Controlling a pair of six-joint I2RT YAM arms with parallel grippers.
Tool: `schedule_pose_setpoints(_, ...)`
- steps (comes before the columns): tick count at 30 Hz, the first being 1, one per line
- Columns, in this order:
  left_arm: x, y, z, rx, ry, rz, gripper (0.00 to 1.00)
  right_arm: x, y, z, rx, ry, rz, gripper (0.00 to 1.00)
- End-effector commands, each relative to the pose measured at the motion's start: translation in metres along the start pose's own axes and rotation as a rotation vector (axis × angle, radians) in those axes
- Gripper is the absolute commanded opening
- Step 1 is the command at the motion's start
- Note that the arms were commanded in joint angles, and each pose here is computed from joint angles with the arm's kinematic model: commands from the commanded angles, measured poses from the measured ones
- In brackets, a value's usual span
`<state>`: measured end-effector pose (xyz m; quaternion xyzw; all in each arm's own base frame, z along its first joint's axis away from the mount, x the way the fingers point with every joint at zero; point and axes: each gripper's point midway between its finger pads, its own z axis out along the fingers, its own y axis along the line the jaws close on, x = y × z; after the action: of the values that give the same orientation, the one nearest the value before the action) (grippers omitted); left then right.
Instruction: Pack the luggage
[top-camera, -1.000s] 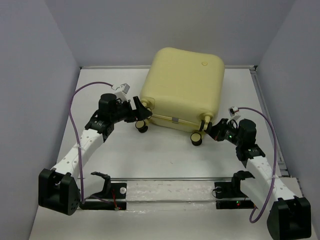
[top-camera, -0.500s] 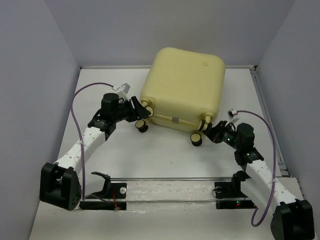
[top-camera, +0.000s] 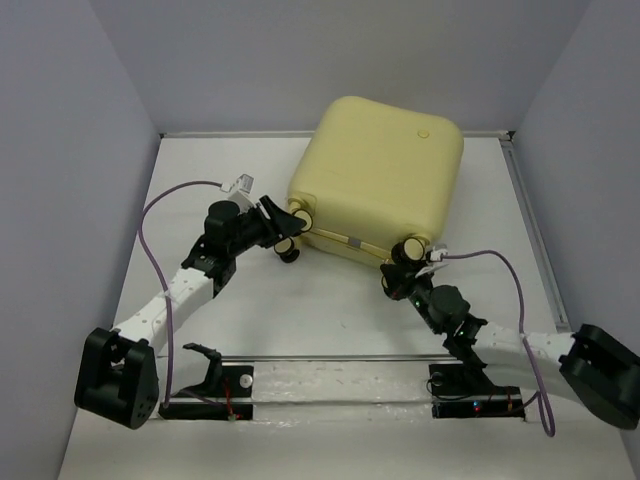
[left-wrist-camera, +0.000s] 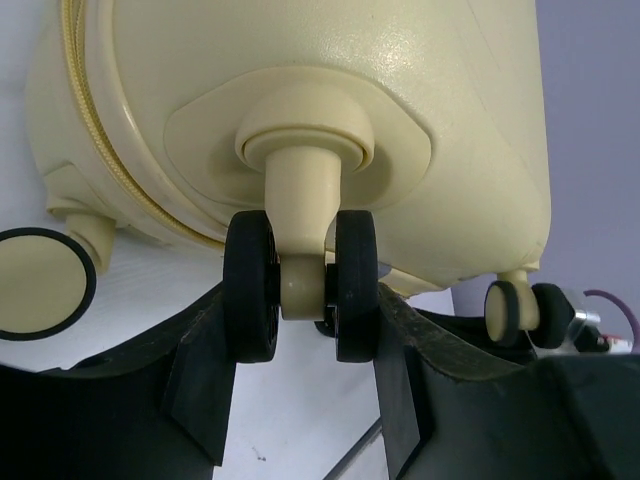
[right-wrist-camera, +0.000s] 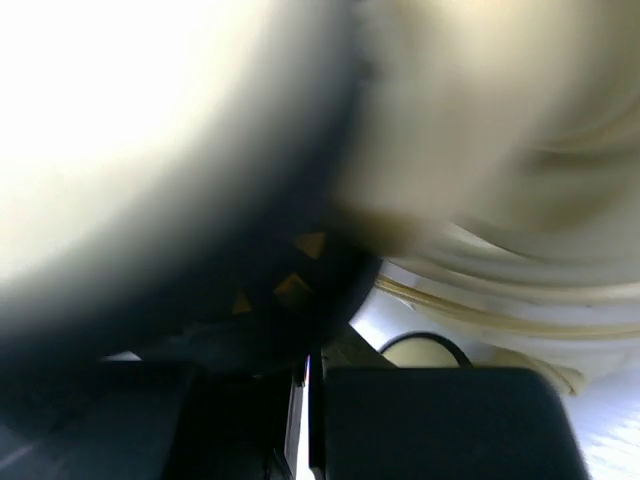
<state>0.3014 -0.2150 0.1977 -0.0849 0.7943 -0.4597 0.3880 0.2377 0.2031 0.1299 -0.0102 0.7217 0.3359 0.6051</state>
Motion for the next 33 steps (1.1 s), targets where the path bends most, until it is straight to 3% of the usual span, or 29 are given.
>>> schedule_pose_setpoints(1,-0.003,-0.104,-0.019,0.380,-0.018,0.036,0.06,-0.025,0.112,0.020,-0.230,-0.155,-0.052,0.07)
schedule_pose_setpoints(8,0.006,-0.104,-0.030,0.403,-0.003,0.045,0.06,0.014,0.136,0.061,-0.224,-0.009,-0.075,0.07)
schedule_pose_setpoints(12,0.009,-0.115,-0.036,0.437,0.012,0.055,0.06,0.034,0.191,0.079,-0.404,0.097,-0.100,0.07)
schedule_pose_setpoints(13,0.008,-0.122,-0.039,0.456,0.017,0.061,0.06,0.032,0.223,0.081,-0.498,0.108,-0.096,0.07)
schedule_pose_setpoints(16,0.005,-0.129,-0.045,0.466,0.014,0.068,0.06,0.052,0.260,0.086,-0.545,0.156,-0.125,0.07)
schedule_pose_setpoints(18,0.003,-0.127,-0.046,0.445,0.004,0.101,0.06,0.057,0.251,0.086,-0.510,0.167,-0.095,0.07)
schedule_pose_setpoints(21,0.005,-0.117,-0.045,0.402,0.004,0.115,0.06,0.053,0.200,0.076,-0.385,0.158,-0.068,0.07)
schedule_pose_setpoints(24,0.014,-0.108,-0.042,0.390,0.029,0.101,0.06,0.002,0.136,0.061,-0.281,0.091,0.038,0.07)
schedule_pose_setpoints(27,0.019,-0.110,-0.040,0.406,0.040,0.094,0.06,-0.009,0.081,0.051,-0.144,0.112,0.001,0.07)
schedule_pose_setpoints(30,0.026,-0.122,-0.039,0.439,0.055,0.093,0.06,-0.021,0.085,0.048,-0.135,0.126,-0.051,0.07)
schedule_pose_setpoints(33,0.039,-0.131,-0.031,0.463,0.086,0.093,0.06,0.014,0.118,0.055,-0.279,0.233,0.029,0.07)
